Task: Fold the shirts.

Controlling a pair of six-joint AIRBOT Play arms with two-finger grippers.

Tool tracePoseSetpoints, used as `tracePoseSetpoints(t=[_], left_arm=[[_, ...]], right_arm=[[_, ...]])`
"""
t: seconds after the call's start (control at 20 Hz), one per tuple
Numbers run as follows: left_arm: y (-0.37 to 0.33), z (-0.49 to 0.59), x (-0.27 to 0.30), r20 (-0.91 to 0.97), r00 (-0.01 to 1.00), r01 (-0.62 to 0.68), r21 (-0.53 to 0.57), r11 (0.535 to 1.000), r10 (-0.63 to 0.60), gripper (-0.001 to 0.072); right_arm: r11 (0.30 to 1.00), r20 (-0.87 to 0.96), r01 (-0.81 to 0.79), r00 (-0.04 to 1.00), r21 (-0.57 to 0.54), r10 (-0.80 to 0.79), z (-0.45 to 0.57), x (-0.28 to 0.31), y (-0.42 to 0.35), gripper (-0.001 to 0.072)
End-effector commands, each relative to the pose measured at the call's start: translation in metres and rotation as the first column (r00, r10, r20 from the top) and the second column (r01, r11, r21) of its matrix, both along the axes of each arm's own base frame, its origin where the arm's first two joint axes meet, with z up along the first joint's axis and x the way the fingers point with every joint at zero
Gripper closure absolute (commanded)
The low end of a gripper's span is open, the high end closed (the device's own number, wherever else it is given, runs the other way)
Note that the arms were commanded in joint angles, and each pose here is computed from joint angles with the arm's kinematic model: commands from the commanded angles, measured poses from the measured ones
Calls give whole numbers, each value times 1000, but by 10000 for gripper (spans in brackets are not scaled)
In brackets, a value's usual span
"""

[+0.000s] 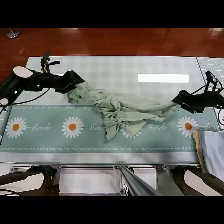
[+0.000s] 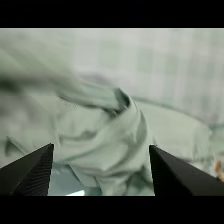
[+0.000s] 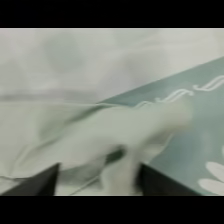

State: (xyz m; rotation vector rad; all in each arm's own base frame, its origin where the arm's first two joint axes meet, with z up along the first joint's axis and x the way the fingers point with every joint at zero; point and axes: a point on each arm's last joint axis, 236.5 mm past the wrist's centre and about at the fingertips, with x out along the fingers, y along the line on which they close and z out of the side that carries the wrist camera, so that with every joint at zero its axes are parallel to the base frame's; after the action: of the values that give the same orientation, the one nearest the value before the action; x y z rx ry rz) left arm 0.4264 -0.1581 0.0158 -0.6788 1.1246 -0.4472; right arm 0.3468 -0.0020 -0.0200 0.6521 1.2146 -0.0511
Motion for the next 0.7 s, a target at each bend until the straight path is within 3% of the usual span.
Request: tracePoseSetpoints(t=[0.0,0.1,0.2,0.25,0.35,0.5,0.65], left_arm=[[4,15,-27,-96,981,167,-8,986,-167,13],[55,21,-30,-152,983,123,112,986,-105,13],[95,33,-26,-118,993,16,167,986,4,12],[102,36,-31,-107,994,-10,162,987,28,12],[79,22,-58,-122,992,52,115,992,-38,12],[11,-25,-116,-177,968,177,-9,984,-175,12],[-36,-63,-133,-163,971,171,-50,984,-177,12]], right_arm=[[990,-34,-32,999,134,36,16,1,-6,87],[999,-77,-20,997,28,22,24,-21,-48,87],[990,-46,121,991,-75,-125,30,-39,-97,87],[972,13,224,975,-73,-224,34,-43,-113,87],[933,90,359,931,-41,-354,26,-58,-123,87],[924,69,382,921,33,-383,-7,-82,-91,88],[931,60,335,936,146,-346,-19,-80,-51,88]])
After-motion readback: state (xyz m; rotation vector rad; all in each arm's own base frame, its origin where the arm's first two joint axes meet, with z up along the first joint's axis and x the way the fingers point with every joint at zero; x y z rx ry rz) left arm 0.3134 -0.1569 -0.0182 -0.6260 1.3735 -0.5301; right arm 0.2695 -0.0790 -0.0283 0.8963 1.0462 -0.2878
